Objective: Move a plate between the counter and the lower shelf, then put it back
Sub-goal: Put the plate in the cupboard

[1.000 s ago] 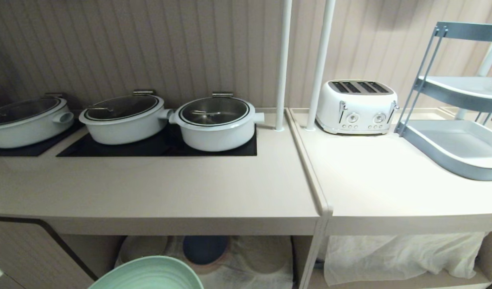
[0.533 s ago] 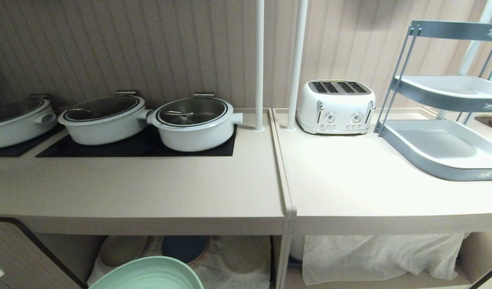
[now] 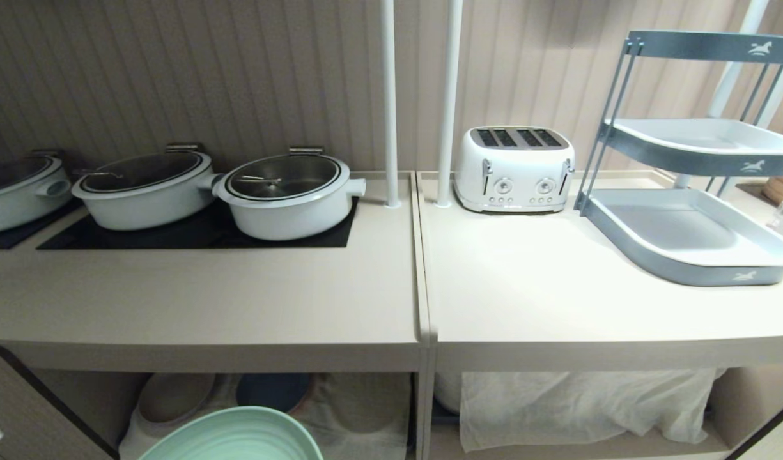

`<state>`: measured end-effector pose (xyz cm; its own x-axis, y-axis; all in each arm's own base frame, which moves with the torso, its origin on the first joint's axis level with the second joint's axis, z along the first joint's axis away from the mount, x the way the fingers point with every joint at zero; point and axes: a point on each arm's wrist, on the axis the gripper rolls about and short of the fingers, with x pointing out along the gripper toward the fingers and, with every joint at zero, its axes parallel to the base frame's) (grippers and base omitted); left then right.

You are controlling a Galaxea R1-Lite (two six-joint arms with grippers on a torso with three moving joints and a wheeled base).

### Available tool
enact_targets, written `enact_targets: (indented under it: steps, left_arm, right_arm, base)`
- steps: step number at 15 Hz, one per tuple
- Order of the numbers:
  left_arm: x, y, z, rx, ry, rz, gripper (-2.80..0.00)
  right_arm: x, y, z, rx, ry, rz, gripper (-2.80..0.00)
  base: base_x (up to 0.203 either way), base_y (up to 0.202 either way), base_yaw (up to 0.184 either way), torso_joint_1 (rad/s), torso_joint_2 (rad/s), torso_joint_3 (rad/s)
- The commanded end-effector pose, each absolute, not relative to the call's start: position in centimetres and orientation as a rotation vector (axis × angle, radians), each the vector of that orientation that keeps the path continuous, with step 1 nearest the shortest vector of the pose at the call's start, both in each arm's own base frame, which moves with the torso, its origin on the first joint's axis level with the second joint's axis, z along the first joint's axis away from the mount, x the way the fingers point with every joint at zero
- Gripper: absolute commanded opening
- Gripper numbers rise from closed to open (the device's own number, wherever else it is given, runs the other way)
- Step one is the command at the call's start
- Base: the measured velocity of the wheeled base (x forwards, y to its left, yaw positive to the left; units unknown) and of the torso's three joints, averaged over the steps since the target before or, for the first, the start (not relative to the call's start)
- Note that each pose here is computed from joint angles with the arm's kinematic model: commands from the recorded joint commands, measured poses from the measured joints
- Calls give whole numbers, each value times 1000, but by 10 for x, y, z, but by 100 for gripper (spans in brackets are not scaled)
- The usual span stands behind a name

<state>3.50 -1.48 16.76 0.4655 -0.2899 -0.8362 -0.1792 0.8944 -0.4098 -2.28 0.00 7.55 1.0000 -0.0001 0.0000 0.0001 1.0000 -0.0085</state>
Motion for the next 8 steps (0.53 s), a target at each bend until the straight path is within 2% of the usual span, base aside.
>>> enact_targets:
  steps: [1, 8]
  left_arm:
    - [34, -14, 167, -486, 1096, -68, -280]
    - [28, -12, 168, -487, 1078, -74, -280]
  right_arm:
    - [-23, 0, 75, -9, 0, 0, -280]
    - [-23, 0, 75, -8, 0, 0, -280]
  base:
    - [0, 0, 0, 0, 0, 0]
    - [0, 0, 0, 0, 0, 0]
